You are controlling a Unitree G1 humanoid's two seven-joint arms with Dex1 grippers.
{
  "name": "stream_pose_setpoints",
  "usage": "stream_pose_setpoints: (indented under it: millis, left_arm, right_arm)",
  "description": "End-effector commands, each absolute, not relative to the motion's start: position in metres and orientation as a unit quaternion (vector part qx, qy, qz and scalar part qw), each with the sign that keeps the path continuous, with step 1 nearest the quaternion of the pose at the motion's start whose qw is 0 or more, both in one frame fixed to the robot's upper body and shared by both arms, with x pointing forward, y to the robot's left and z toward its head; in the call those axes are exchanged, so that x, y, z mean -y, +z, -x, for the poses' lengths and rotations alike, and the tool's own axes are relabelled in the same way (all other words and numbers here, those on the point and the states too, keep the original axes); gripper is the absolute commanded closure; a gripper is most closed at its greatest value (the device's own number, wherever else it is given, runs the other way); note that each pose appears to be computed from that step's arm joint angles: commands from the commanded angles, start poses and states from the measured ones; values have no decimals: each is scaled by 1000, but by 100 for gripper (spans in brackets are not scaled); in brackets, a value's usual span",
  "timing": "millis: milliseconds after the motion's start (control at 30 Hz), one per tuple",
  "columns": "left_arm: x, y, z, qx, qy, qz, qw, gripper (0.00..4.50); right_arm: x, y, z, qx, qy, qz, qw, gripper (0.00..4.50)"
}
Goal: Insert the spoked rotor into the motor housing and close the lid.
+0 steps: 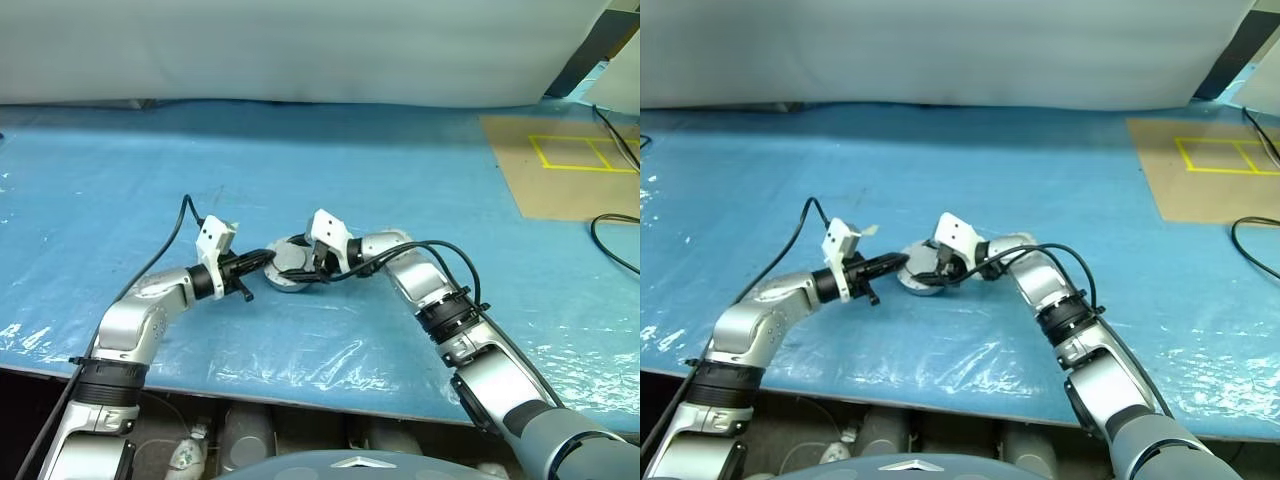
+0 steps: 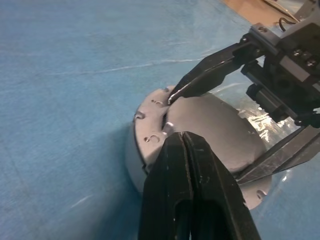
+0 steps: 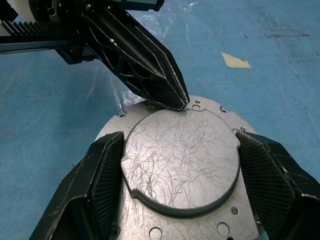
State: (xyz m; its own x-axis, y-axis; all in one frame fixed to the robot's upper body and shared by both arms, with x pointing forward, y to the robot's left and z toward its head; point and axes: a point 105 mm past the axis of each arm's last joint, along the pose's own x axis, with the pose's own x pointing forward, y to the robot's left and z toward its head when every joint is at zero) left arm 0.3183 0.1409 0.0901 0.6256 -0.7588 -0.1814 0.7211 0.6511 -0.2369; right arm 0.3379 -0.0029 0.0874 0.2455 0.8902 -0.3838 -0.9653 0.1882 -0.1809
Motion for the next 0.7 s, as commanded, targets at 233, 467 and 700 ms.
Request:
stream_pose_setpoints:
  millis: [233,467,700]
  left_arm:
    - [-138,87,-304,-148,-448,56,880,450]
    - [-138,75,-302,-175,-451,20,875,450]
    - [-140,72,-305,-172,-446,9,878,450]
  right_arm:
    - [28,59,-342,-163,571,197,780,133]
    - [25,63,-341,-156,576,194,778,133]
    - [22,73,-339,-122,577,192,784,98]
